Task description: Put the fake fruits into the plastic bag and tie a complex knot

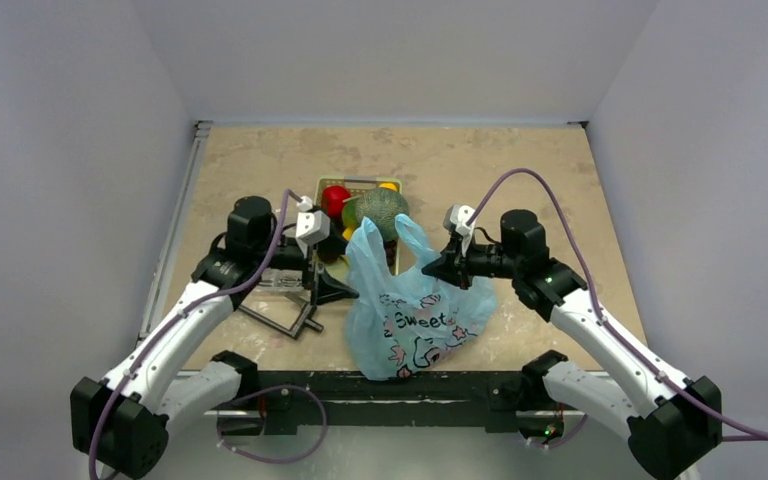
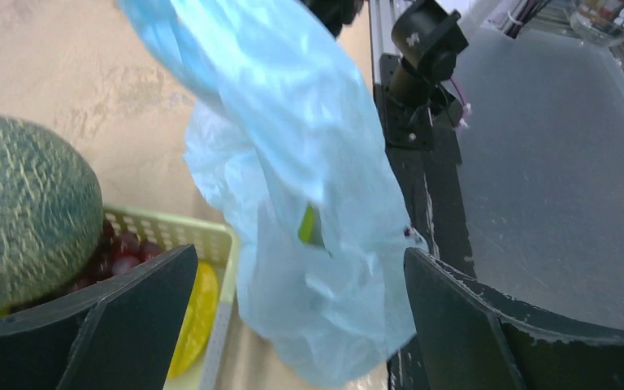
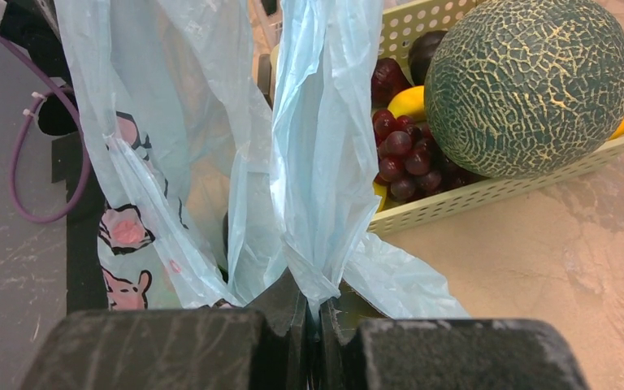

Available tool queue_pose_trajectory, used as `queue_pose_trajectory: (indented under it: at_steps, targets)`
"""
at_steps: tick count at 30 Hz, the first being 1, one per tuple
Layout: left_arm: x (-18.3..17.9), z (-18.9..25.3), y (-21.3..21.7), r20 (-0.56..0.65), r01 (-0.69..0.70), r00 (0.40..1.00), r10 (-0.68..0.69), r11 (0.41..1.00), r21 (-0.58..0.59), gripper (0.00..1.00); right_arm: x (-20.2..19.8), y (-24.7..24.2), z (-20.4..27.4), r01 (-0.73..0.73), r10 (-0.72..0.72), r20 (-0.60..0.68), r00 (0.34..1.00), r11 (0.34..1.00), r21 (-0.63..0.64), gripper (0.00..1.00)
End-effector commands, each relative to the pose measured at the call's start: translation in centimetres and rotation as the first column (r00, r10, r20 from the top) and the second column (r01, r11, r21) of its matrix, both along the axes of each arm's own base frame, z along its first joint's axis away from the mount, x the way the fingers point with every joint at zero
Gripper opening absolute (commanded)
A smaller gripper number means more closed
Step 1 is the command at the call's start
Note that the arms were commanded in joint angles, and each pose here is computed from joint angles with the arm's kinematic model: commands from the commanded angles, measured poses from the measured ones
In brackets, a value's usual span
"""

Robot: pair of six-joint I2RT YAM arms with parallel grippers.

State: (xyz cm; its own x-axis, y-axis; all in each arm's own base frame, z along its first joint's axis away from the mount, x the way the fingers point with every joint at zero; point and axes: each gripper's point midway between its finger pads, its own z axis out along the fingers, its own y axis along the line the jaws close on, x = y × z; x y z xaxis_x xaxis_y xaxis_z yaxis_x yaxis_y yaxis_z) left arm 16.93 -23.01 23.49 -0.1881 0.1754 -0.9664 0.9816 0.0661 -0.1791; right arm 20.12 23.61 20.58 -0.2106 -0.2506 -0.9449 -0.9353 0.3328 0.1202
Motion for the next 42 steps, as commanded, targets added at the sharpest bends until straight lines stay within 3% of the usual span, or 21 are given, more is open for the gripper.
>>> queue_pose_trajectory:
  at_steps: [1,4,8,10,12,13,14,18,20,22,24,34,38,42]
  targets:
    - [2.3,2.2,-3.2,0.044,-0.019,0.999,0.023,0.996,-0.092,1.0,0.3,0.4,1.8,-0.017,0.016,0.042,0.999,1.0,0.025,0.0]
    - [3.5,1.7,-4.3,-0.042,-0.086,0.996,0.082,0.989,-0.122,1.0,0.1,0.3,1.6,-0.02,0.019,0.036,0.999,1.0,0.023,0.0]
    - [3.4,1.8,-5.8,-0.103,-0.068,0.993,0.052,0.984,-0.163,0.99,-0.2,0.2,1.5,-0.019,0.018,0.032,0.999,1.0,0.022,0.0]
    - [2.9,2.3,-6.3,-0.119,-0.033,0.993,0.011,0.982,-0.184,0.72,-0.1,0.1,1.5,-0.008,0.007,0.027,1.0,1.0,0.021,0.0]
    - [2.3,3.3,-6.5,-0.131,0.002,0.991,-0.03,0.979,-0.202,0.29,0.1,0.1,1.4,0.012,-0.013,0.005,1.0,1.0,0.028,0.0]
    - [1.9,3.8,-6.5,-0.131,0.024,0.99,-0.052,0.978,-0.205,0.11,0.1,0.2,1.4,0.027,-0.026,-0.014,1.0,0.999,0.039,0.0]
    - [1.7,4.3,-6.4,-0.123,0.041,0.99,-0.067,0.979,-0.201,0.0,0.2,0.2,1.4,0.044,-0.042,-0.035,0.998,0.997,0.055,0.0]
    - [0.1,4.3,-4.8,-0.068,0.118,0.99,-0.122,0.992,-0.054,0.0,1.0,0.7,2.3,0.168,-0.156,-0.094,0.983,0.977,0.134,0.0]
    - [-0.4,4.5,-3.5,0.07,0.168,0.983,-0.169,0.986,0.019,0.0,1.5,1.2,2.5,0.199,-0.18,-0.131,0.975,0.969,0.149,0.0]
    - [-0.3,4.5,-2.4,0.264,0.214,0.936,-0.232,0.972,0.094,0.0,2.2,1.8,2.1,0.216,-0.186,-0.197,0.963,0.966,0.14,0.0]
    - [-0.6,4.3,-1.9,0.329,0.256,0.896,-0.298,0.952,0.165,0.0,2.5,2.3,1.8,0.202,-0.172,-0.219,0.961,0.972,0.124,0.0]
    - [-2.5,0.4,-3.3,0.355,0.444,0.721,-0.595,0.79,0.423,0.0,0.8,2.8,2.8,0.012,-0.001,-0.123,0.992,0.996,0.085,0.0]
    - [-2.3,-1.5,-3.9,0.322,0.457,0.709,-0.627,0.757,0.468,0.0,-0.1,2.9,3.1,-0.052,0.06,-0.095,0.994,0.996,0.078,0.01]
    - [-1.1,-2.2,-4.4,0.315,0.442,0.712,-0.627,0.749,0.493,0.0,-1.6,2.9,2.4,-0.152,0.155,-0.102,0.983,0.988,0.033,0.22]
